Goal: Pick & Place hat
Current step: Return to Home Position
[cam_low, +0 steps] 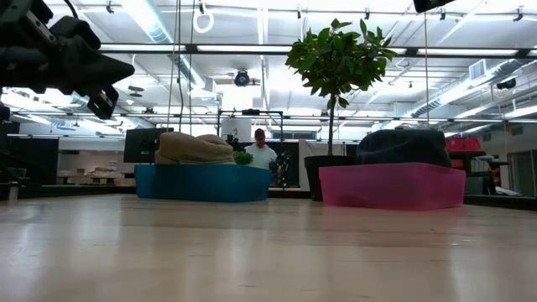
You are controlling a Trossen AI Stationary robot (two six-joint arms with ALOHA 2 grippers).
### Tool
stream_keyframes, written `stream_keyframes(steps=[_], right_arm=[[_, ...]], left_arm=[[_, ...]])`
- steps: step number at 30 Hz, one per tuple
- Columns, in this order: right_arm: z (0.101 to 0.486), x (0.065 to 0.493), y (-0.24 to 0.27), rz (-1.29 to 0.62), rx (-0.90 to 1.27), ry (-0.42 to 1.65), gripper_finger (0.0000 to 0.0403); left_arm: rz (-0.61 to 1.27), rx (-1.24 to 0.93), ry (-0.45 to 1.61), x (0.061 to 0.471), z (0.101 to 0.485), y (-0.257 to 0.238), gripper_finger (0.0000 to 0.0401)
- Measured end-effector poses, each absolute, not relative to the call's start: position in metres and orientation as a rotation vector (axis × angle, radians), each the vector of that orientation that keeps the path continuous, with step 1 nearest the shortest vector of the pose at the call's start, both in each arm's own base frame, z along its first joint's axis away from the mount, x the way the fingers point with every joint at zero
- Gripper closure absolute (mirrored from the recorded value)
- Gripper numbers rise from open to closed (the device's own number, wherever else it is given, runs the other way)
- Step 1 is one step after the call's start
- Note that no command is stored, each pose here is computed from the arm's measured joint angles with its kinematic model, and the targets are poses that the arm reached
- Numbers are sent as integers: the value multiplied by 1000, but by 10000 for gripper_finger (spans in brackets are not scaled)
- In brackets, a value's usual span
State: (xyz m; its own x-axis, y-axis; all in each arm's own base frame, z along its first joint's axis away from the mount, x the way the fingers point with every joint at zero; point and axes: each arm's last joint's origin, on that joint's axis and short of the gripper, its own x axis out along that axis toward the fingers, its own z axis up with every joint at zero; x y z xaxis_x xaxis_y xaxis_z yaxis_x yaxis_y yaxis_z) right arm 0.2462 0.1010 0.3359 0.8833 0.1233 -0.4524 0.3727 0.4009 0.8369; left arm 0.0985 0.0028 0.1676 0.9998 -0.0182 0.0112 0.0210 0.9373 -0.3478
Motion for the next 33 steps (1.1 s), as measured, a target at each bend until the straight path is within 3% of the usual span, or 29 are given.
stream_keyframes(steps=[8,11,14,16,27,33], right_arm=[[337,247,102,-137,1122,491,219],[338,247,103,-80,1104,517,274],[337,247,102,-36,1064,557,359],[336,248,100,-15,1030,575,390],[332,239,79,-16,901,665,398],[307,212,68,-1,922,530,401]], left_arm=[[-17,-390,4,99,167,3,398],[-17,-408,5,99,167,3,398],[-20,-408,-1,99,167,3,398],[-26,-406,-19,99,169,3,398],[-37,-403,-67,99,173,3,398],[-35,-403,-71,99,174,3,398]])
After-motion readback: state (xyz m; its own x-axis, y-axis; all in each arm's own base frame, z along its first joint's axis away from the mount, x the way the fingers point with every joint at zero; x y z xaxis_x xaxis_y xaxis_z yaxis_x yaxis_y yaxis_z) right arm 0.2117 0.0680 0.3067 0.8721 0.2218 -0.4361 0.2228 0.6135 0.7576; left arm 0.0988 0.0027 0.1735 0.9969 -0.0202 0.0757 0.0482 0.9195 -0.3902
